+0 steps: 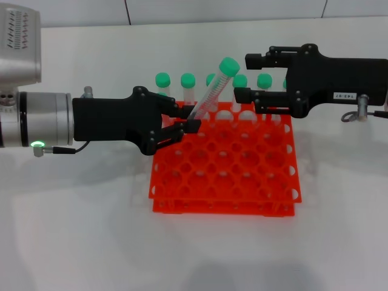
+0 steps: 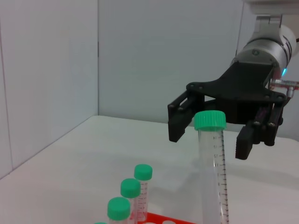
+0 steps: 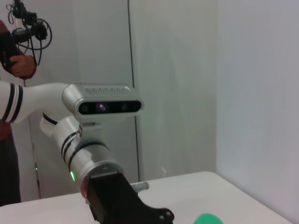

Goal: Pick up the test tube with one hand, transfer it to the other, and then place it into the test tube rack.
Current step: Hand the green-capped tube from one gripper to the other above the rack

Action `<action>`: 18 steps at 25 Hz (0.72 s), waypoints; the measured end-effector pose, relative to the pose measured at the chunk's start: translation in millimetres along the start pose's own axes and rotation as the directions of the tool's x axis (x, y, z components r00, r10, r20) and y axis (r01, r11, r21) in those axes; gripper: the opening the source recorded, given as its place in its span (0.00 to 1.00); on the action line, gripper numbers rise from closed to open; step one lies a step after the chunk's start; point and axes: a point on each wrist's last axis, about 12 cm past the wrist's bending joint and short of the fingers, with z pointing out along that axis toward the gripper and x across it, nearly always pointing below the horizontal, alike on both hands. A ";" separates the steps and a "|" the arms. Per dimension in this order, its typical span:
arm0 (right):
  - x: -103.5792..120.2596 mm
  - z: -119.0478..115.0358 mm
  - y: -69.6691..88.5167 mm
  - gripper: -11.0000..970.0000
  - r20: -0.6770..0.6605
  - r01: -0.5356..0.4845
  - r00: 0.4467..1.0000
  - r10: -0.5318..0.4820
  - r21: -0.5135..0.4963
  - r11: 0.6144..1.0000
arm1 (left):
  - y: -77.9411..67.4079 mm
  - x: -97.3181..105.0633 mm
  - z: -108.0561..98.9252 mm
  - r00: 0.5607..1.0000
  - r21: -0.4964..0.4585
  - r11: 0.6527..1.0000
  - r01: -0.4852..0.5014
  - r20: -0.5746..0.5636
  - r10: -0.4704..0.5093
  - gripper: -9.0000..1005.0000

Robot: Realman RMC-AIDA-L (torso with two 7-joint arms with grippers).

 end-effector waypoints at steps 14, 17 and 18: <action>-6.8 13.3 0.3 0.59 0.002 0.016 1.000 -0.016 -0.042 0.999 | -0.6 -0.3 2.1 1.000 0.011 1.000 -0.002 -0.006 0.002 0.21; -7.9 14.6 0.1 0.59 0.003 0.019 1.000 -0.019 -0.046 0.999 | -0.8 -0.2 2.4 1.000 0.012 1.000 0.000 -0.007 0.000 0.21; -8.3 15.0 0.1 0.59 0.004 0.020 1.000 -0.019 -0.046 0.999 | -0.8 -0.2 2.5 1.000 0.012 1.000 0.000 -0.007 0.000 0.21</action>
